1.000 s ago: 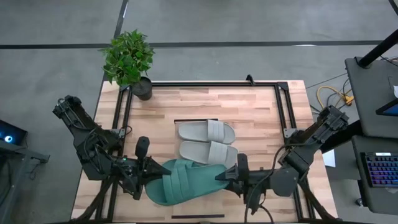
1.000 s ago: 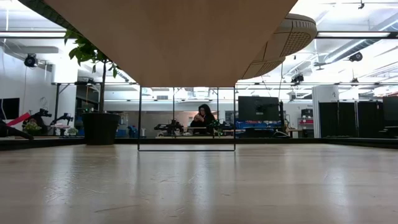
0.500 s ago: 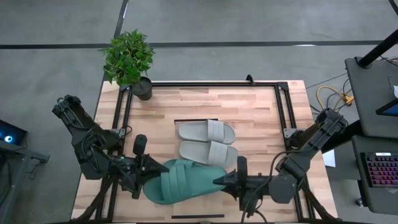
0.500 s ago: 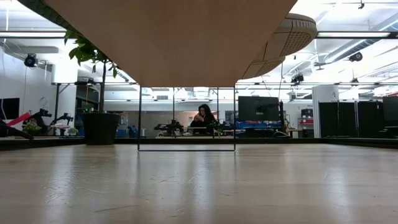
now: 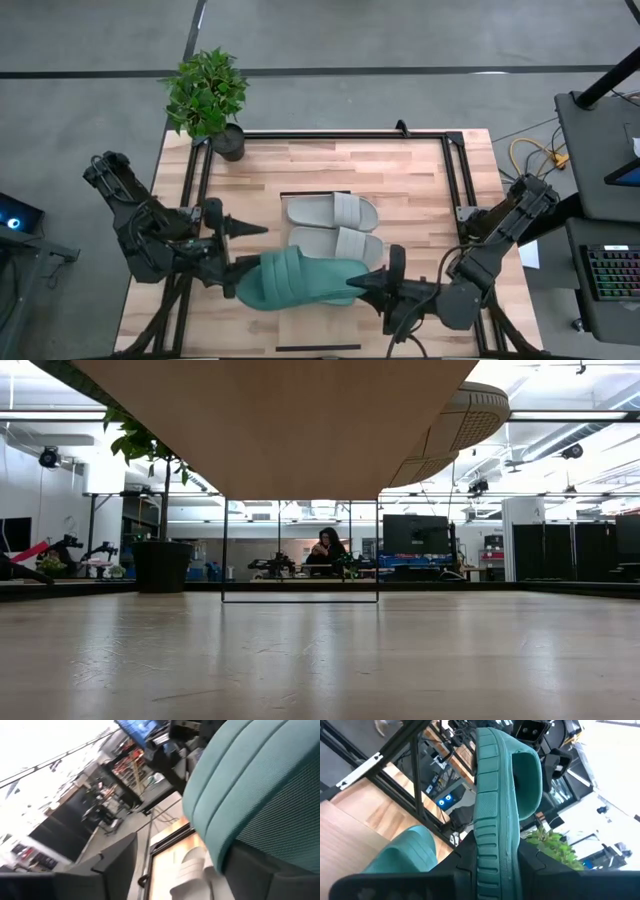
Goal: Pick and place slides into the shelf
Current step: Put the green slipper on the shelf
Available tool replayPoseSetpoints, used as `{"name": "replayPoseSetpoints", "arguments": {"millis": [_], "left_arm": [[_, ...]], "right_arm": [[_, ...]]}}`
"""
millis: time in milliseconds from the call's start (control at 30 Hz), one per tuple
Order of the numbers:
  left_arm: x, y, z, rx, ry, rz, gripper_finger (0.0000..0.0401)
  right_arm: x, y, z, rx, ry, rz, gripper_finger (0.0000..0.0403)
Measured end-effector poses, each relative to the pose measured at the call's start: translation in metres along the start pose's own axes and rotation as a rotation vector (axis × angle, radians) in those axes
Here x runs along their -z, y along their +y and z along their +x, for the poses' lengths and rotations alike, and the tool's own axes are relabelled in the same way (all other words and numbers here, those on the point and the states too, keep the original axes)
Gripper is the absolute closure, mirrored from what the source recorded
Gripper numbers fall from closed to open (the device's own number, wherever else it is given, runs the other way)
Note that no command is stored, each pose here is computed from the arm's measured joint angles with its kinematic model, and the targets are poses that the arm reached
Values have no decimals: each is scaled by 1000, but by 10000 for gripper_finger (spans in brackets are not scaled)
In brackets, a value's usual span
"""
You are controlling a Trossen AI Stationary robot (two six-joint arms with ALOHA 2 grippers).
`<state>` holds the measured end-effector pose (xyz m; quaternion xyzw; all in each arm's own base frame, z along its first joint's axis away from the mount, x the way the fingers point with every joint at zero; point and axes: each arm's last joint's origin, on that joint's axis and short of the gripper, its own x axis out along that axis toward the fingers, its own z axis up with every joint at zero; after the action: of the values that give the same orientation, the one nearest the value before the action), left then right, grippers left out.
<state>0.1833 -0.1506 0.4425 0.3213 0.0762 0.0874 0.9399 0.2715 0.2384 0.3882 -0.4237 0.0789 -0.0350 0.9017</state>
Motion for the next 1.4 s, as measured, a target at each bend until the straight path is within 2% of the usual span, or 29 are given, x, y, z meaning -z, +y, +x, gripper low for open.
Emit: {"name": "replayPoseSetpoints", "arguments": {"millis": [167, 333, 533, 833, 967, 1100, 1233, 1400], "left_arm": [[1, 5, -3, -29, 9, -11, 139], [0, 7, -4, -37, 11, -8, 139], [1, 9, -4, -62, 27, 63, 139], [5, 25, -12, -249, 141, 72, 139], [7, 35, -19, -346, 197, 46, 139], [8, 36, -21, -396, 227, 27, 139], [9, 36, -22, -444, 263, 30, 139], [10, 34, -21, -444, 266, 36, 139]], "right_arm": [[-4, 9, -6, -15, -6, 57, 342], [-6, 23, -8, 18, 33, 47, 342], [-6, 25, -8, 20, 39, 97, 342], [-10, 33, -17, -8, 18, 105, 342], [-11, 35, -19, -15, 13, 177, 342], [-11, 40, -19, -27, 12, 272, 342], [-10, 58, -14, -49, 27, 317, 342], [-4, 84, -5, -76, 64, 348, 342]]}}
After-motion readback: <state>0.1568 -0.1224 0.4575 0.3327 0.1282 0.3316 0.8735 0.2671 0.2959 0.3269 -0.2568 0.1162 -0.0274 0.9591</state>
